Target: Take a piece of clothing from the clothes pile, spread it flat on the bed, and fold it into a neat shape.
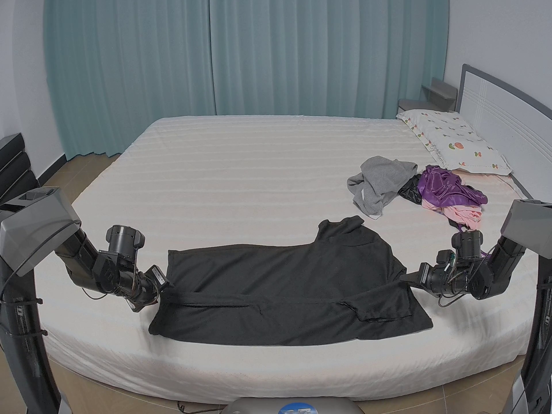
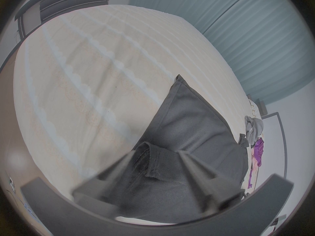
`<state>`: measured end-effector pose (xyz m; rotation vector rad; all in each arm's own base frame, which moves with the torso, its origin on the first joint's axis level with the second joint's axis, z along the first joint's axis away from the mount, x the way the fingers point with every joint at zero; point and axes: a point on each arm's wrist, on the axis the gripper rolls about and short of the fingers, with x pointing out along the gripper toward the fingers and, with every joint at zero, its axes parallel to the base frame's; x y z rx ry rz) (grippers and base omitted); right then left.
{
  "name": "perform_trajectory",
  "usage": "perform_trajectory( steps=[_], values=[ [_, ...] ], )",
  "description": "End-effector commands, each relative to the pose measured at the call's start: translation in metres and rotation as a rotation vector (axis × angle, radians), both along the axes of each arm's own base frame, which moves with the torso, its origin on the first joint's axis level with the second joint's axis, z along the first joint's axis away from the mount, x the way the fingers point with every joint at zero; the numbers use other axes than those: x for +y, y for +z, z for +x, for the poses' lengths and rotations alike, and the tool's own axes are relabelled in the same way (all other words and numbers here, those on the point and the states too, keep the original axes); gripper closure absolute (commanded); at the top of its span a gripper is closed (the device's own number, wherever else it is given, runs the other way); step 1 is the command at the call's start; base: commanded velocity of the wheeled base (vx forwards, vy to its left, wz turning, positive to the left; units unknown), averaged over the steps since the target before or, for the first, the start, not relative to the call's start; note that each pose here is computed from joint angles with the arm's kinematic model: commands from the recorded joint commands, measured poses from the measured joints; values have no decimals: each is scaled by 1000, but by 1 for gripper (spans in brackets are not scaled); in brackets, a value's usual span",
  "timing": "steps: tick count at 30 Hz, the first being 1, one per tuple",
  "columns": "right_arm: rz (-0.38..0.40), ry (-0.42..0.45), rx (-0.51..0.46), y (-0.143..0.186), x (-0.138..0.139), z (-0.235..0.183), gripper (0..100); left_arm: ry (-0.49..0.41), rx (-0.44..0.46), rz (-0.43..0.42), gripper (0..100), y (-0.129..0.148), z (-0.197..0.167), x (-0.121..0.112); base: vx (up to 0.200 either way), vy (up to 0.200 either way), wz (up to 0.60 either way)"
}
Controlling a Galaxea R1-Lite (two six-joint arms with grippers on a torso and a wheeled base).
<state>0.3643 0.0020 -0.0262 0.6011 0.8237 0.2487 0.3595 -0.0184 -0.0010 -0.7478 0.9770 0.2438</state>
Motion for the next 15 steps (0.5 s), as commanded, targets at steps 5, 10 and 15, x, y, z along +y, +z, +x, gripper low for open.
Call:
perform_trajectory(
  steps=[5,10,15],
  values=[
    [25,-13,-21,8,-1,2,0,12,-31,-3,0,5,9,3,0,0,0],
    [103,-72,10,11,0,0,0,27,-113,-6,0,18,33,10,0,0,0],
    [128,-92,-1,9,1,-1,0,12,-158,1,0,13,59,8,0,0,0]
  ],
)
